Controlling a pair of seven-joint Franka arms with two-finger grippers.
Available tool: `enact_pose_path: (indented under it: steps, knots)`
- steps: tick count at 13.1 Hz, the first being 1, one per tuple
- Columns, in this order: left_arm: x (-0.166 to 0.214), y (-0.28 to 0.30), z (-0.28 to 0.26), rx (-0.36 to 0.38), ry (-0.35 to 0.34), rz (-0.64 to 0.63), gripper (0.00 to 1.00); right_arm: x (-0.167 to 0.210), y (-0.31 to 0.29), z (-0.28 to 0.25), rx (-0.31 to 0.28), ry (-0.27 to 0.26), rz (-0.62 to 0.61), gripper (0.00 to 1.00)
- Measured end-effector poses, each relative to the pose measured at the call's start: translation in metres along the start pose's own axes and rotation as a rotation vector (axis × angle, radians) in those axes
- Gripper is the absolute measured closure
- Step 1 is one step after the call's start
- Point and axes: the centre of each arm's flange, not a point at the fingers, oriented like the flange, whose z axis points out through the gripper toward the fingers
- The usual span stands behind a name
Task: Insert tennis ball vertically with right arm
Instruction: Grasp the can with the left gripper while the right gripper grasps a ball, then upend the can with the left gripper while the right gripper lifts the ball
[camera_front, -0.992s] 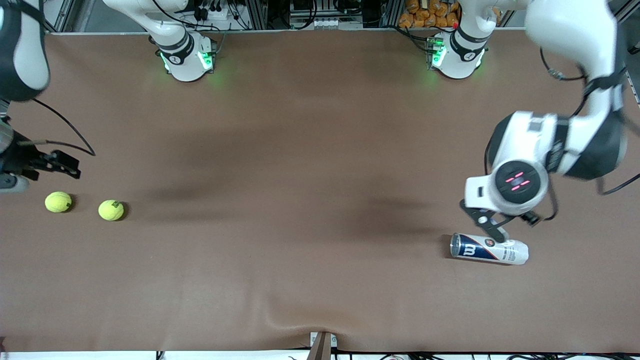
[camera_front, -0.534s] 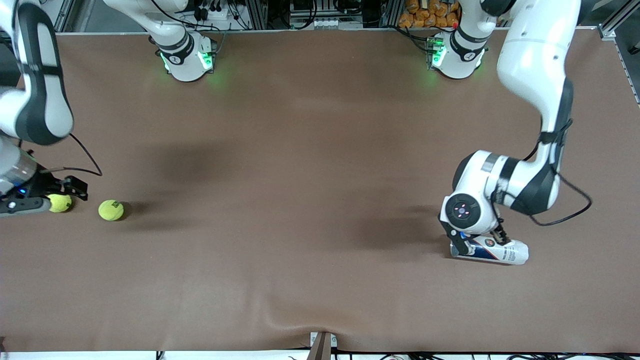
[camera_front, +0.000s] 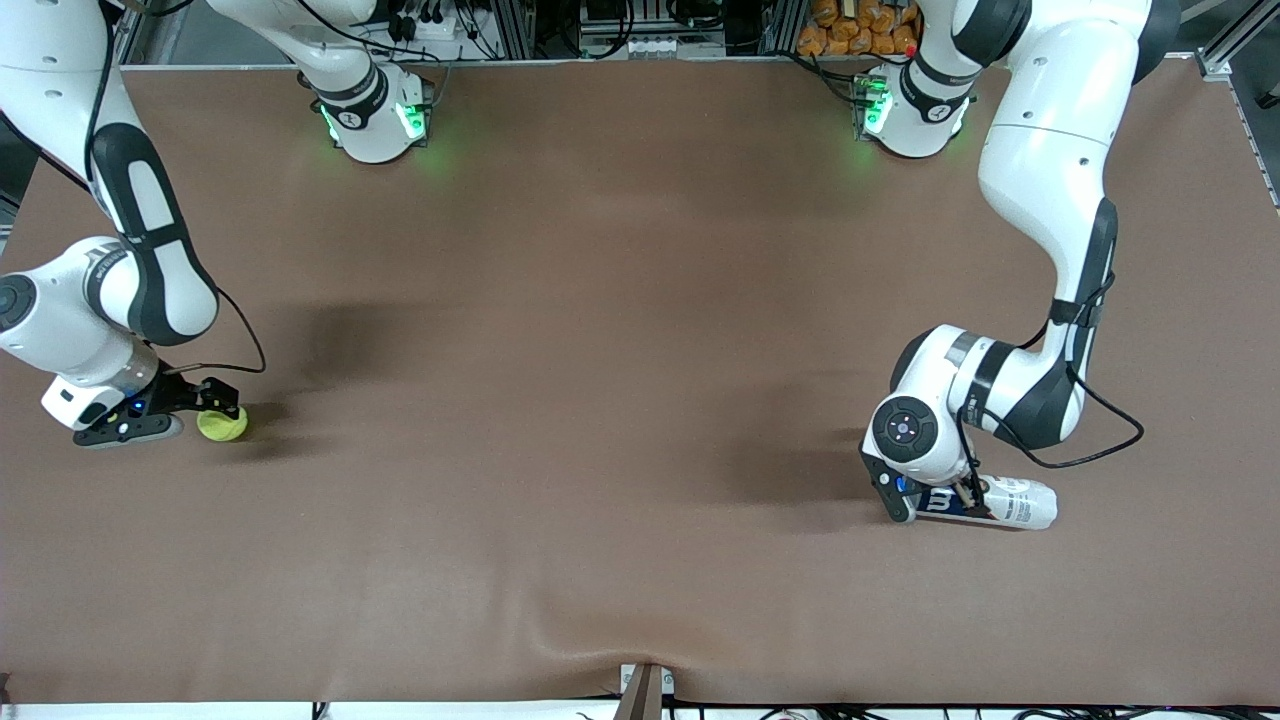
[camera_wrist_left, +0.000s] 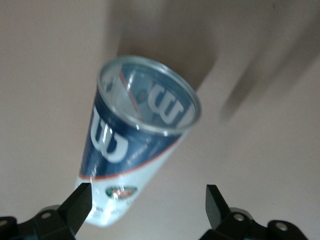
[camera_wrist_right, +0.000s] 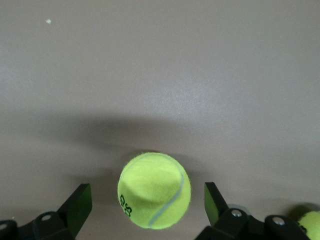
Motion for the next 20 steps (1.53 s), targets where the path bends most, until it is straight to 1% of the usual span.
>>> enact_pose_path:
  steps: [2, 5, 8, 10, 12, 13, 14, 16, 18, 20]
  knots:
    - [0.004, -0.002, 0.011, 0.012, 0.027, 0.027, 0.0, -0.002, 0.0, 0.008, 0.002, -0.011, 0.001, 0.0]
    - [0.008, -0.006, 0.025, 0.031, 0.059, 0.049, 0.0, -0.006, 0.0, 0.026, -0.012, -0.013, 0.002, 0.0]
    - [0.014, -0.004, 0.035, 0.032, 0.072, 0.062, 0.0, -0.011, 0.0, 0.046, -0.018, -0.028, 0.003, 0.0]
    - [0.017, -0.003, 0.039, 0.034, 0.078, 0.066, 0.0, -0.012, 0.0, 0.05, -0.016, -0.032, 0.006, 0.0]
    - [0.018, -0.002, 0.041, 0.034, 0.081, 0.068, 0.0, -0.012, 0.0, 0.05, -0.016, -0.03, 0.01, 0.19]
    - [0.018, -0.002, 0.041, 0.034, 0.081, 0.068, 0.0, -0.012, 0.001, 0.05, -0.015, -0.029, 0.011, 0.31]
    - [0.018, -0.002, 0.041, 0.034, 0.082, 0.068, 0.0, -0.012, 0.001, 0.049, -0.015, -0.028, 0.014, 0.33]
    - [0.016, -0.003, 0.042, 0.035, 0.083, 0.081, 0.0, -0.012, 0.001, 0.047, -0.001, -0.021, 0.039, 0.33]
    - [0.015, -0.005, 0.041, 0.039, 0.084, 0.11, 0.2, -0.005, -0.001, 0.029, 0.044, -0.024, 0.048, 0.33]
    - [0.015, -0.007, 0.039, 0.044, 0.086, 0.127, 0.34, 0.005, -0.003, -0.012, 0.084, -0.014, 0.041, 0.33]
